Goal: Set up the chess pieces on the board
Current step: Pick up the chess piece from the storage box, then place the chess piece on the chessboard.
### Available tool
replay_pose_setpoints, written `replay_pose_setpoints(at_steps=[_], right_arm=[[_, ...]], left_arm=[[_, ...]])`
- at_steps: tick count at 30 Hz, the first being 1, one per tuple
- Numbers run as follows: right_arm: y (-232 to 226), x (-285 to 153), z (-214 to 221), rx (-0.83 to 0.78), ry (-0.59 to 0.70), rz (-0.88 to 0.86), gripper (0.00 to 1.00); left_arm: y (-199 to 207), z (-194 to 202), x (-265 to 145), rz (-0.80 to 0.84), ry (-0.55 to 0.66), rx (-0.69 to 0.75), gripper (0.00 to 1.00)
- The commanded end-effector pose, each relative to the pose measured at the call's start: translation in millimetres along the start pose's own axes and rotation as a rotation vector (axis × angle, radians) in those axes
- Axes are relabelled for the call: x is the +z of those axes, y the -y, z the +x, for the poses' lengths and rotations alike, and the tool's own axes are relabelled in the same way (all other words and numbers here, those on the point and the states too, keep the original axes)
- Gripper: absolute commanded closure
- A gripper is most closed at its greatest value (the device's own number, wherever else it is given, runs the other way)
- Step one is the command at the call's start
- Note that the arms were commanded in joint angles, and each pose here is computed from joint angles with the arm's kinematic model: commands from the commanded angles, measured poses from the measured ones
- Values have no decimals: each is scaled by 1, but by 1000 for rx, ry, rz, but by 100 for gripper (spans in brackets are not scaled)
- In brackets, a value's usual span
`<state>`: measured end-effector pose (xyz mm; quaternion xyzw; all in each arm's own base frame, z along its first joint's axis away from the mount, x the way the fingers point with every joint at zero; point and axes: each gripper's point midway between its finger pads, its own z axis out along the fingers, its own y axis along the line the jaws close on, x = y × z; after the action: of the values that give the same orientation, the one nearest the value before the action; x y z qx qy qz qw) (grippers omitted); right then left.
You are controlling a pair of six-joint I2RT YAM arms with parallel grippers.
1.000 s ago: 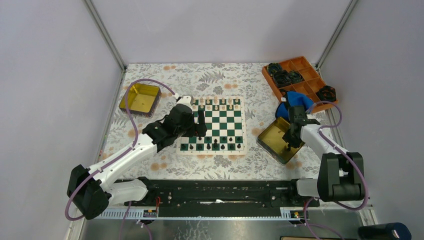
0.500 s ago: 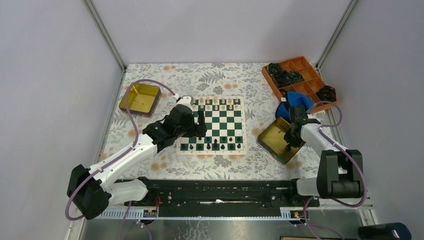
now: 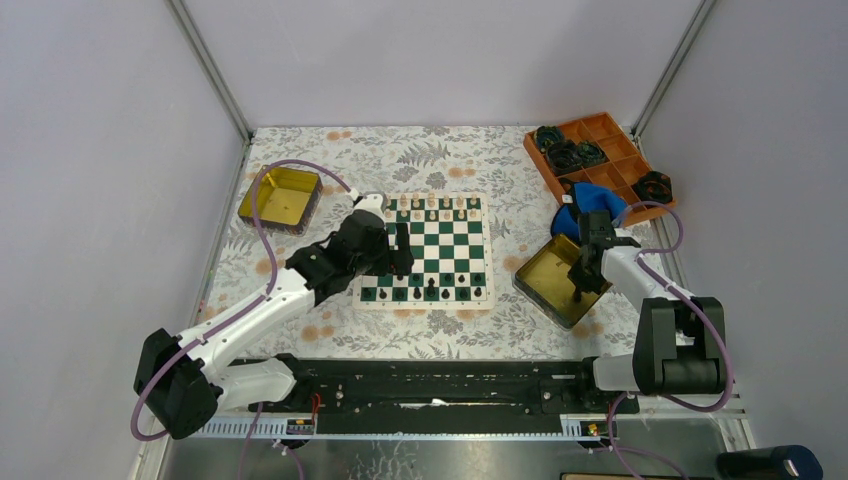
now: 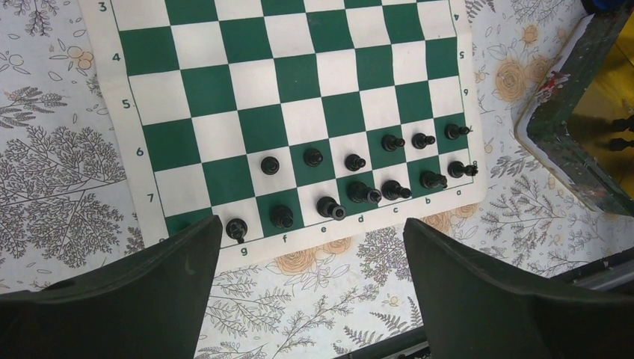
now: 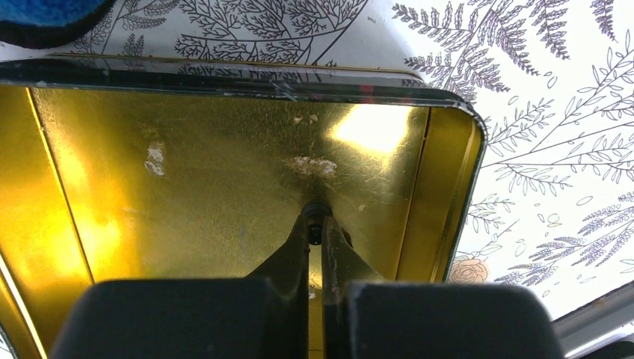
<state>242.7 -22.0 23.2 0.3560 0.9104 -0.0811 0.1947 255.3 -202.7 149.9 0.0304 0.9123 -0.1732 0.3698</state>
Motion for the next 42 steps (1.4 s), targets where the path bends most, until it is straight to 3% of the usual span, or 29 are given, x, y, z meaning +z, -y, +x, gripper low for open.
replay_pose_setpoints(at_steps=[1,13,22,30,42], right_arm=[[-5,-8,-10,-18,16,-24,100],[-23,-66,-46,-83,111,-123,100],[-88,-117,-54,-234,158,-234,100],[-155,-145,-25,-399,146,-326,100],[-265,-174,67,-690,124,-427,100]], left_arm=[[3,-6,0,17,33,-3,1],[-1,-31,-19,-20,114,-16,1],[2,-58,-48,-18,198,-44,1],[-2,-76,-80,-30,255,-62,1],[-11,-83,-117,-27,314,-89,1]])
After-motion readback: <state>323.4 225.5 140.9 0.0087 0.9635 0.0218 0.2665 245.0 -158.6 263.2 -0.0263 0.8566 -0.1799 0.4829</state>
